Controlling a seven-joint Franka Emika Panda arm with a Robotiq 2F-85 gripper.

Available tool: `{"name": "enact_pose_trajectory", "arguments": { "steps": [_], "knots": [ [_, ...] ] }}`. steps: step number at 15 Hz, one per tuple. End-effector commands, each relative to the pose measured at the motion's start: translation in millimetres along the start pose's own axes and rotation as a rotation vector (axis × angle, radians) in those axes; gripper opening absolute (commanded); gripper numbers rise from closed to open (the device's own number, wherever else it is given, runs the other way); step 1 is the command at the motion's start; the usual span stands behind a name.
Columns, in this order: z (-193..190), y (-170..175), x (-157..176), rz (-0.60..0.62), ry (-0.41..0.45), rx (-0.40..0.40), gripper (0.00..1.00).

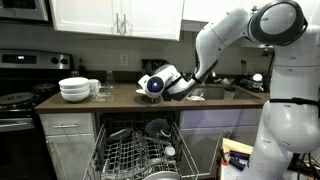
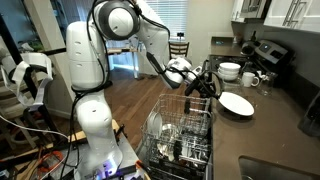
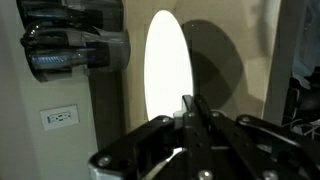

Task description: Take the plate from the counter and put it in the dishwasher

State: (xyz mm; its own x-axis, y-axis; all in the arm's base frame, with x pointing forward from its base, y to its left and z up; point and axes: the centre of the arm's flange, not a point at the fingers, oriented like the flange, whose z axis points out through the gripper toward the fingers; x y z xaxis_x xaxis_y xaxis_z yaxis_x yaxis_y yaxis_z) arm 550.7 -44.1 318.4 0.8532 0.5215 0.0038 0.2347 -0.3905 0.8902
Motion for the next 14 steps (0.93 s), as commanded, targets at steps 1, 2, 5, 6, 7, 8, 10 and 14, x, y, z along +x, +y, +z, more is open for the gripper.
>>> {"name": "enact_pose_trajectory", "arguments": {
  "steps": [1,2,5,6,7,8,10,14],
  "knots": [
    [-14,-4,0,-0.018,0.019,-0.049,0.02],
    [-17,-7,1,-0.026,0.024,-0.049,0.02],
    [-31,-20,3,-0.053,0.046,-0.055,0.02],
    [-34,-24,4,-0.064,0.053,-0.059,0.02],
    [-40,-29,5,-0.073,0.063,-0.077,0.02],
    [-43,-32,5,-0.082,0.071,-0.090,0.02],
    [-49,-39,6,-0.087,0.078,-0.133,0.02],
    [-59,-47,7,-0.071,0.069,-0.206,0.02]
  ]
}}
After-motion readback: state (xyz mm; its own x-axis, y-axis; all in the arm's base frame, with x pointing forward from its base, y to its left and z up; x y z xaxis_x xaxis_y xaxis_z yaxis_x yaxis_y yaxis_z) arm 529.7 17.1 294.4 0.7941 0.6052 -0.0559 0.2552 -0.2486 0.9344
